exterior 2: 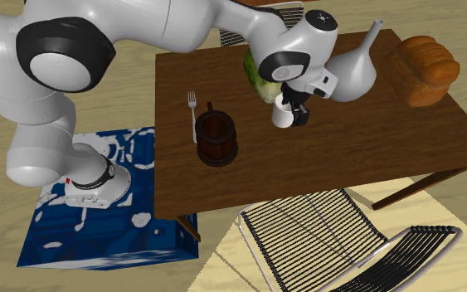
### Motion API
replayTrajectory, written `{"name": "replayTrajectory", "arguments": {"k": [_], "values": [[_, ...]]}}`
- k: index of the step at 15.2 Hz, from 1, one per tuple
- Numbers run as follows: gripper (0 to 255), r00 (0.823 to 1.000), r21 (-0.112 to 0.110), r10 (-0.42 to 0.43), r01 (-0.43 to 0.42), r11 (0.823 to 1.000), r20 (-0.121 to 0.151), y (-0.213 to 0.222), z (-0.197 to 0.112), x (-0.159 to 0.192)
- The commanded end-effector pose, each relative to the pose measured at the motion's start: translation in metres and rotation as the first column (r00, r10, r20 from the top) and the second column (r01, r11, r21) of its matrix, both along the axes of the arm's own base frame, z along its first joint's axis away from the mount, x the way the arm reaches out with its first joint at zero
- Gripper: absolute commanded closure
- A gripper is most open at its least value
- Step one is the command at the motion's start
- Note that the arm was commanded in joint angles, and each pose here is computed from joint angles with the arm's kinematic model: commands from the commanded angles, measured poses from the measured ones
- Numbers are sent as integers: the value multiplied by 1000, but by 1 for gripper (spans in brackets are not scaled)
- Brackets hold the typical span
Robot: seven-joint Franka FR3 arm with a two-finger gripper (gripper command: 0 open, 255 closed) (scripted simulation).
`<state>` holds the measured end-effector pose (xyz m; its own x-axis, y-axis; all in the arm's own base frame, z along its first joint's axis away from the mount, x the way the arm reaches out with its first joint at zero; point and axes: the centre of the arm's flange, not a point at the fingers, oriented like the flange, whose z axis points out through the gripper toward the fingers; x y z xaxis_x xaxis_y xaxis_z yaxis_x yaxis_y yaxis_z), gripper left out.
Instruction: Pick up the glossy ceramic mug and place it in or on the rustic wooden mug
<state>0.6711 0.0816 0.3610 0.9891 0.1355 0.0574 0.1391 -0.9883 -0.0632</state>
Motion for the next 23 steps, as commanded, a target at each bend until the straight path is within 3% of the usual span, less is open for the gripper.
{"name": "replayTrajectory", "arguments": {"k": [1,9,10,19,23], "values": [[0,1000,0,0,0,1000,1,2,-14,1],[0,1000,0,0,0,1000,0,2,-14,1],[255,1000,0,0,0,1000,0,2,-14,1],[255,1000,0,0,0,1000,1,2,-14,1],[255,1000,0,0,0,1000,1,2,8,1]]}}
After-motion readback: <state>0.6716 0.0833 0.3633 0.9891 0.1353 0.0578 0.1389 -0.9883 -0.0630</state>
